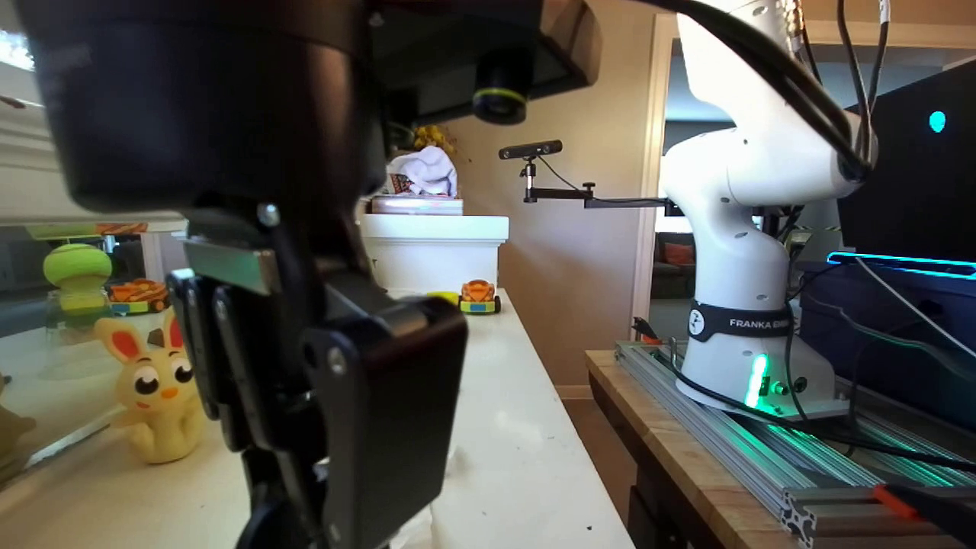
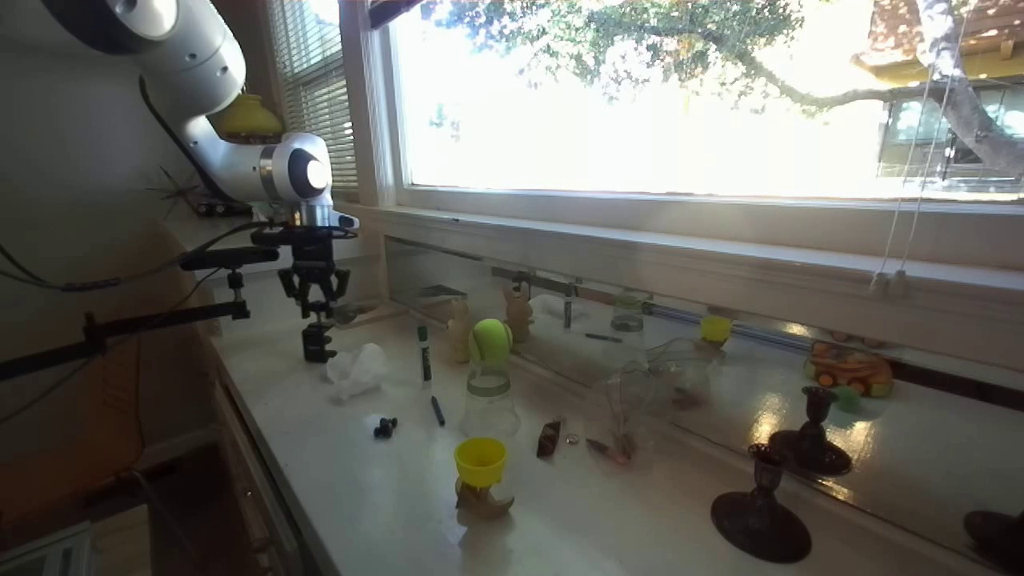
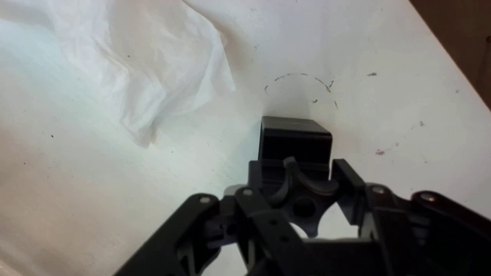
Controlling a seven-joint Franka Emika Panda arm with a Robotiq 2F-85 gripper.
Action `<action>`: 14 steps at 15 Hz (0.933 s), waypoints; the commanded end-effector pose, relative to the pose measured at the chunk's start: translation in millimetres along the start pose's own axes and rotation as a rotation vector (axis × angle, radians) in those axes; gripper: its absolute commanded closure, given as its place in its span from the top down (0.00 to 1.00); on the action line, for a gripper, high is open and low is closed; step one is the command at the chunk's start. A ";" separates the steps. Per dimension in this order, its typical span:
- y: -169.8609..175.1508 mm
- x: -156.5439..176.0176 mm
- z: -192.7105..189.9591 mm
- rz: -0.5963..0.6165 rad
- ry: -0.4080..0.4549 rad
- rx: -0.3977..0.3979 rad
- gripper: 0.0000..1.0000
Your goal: Move the black object to the right then left.
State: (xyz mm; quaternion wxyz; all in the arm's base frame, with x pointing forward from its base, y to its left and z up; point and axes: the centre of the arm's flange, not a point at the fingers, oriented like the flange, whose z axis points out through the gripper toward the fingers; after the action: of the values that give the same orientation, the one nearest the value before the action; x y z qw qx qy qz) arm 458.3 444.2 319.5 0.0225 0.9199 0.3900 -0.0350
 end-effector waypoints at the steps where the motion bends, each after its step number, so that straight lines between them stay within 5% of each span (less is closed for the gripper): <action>1: -7.8 12.4 4.2 0.134 0.035 0.031 0.23; 14: -15.2 5.5 3.4 0.497 0.091 0.073 0.23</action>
State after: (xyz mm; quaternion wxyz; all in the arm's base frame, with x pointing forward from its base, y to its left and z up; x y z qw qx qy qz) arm 460.6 456.3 320.5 -0.0034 0.9823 0.1873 -0.0035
